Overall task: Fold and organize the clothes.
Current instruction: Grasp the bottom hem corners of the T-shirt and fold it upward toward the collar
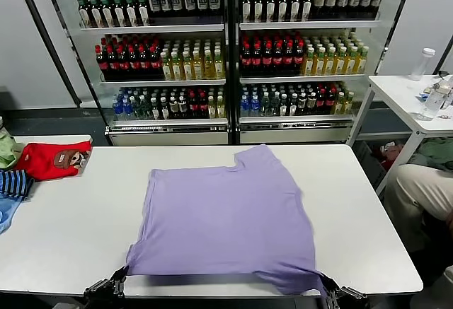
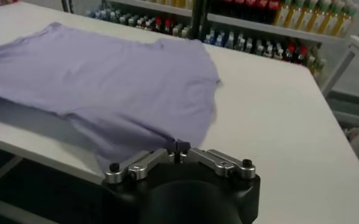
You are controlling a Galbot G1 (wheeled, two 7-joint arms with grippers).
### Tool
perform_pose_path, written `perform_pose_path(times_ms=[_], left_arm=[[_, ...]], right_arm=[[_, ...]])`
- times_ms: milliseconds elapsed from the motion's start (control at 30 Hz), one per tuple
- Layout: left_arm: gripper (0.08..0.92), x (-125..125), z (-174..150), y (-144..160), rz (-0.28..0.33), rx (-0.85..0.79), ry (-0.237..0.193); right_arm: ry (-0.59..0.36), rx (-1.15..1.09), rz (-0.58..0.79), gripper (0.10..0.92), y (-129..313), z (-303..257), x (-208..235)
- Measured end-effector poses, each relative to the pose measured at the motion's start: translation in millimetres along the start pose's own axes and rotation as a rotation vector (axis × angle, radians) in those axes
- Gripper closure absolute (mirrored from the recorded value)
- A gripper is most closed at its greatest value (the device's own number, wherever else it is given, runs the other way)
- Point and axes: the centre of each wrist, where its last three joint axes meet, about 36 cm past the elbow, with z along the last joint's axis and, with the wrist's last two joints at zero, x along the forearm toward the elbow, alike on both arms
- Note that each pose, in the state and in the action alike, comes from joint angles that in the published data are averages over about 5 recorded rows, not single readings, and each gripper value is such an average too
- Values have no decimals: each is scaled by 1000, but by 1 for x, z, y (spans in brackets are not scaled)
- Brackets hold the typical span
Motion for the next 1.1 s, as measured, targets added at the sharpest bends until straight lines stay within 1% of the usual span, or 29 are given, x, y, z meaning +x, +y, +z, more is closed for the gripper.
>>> perform_pose_path(times_ms=[100, 200, 367, 533, 667, 833, 1100], left_arm=[[910, -2, -6, 4, 6, -2, -21], [910, -12, -11, 7, 14, 2, -55], [910, -37, -15, 11, 27, 12, -108], [910, -64, -15, 13, 33, 7, -141], [910, -84, -16, 16, 44, -4, -149], [910, -106, -16, 21, 58, -14, -146], [910, -132, -19, 28, 72, -16, -137]], right_arm=[[-27, -9, 14, 911, 0, -4, -10], [-47, -17, 26, 911, -1, -8, -24], [-65, -23, 41, 911, -4, -12, -50], [-73, -26, 56, 911, -10, -13, -76], [-77, -22, 69, 911, -15, -12, -94], [-75, -18, 74, 911, -21, -11, -115], [-65, -21, 71, 911, -23, -6, -142]])
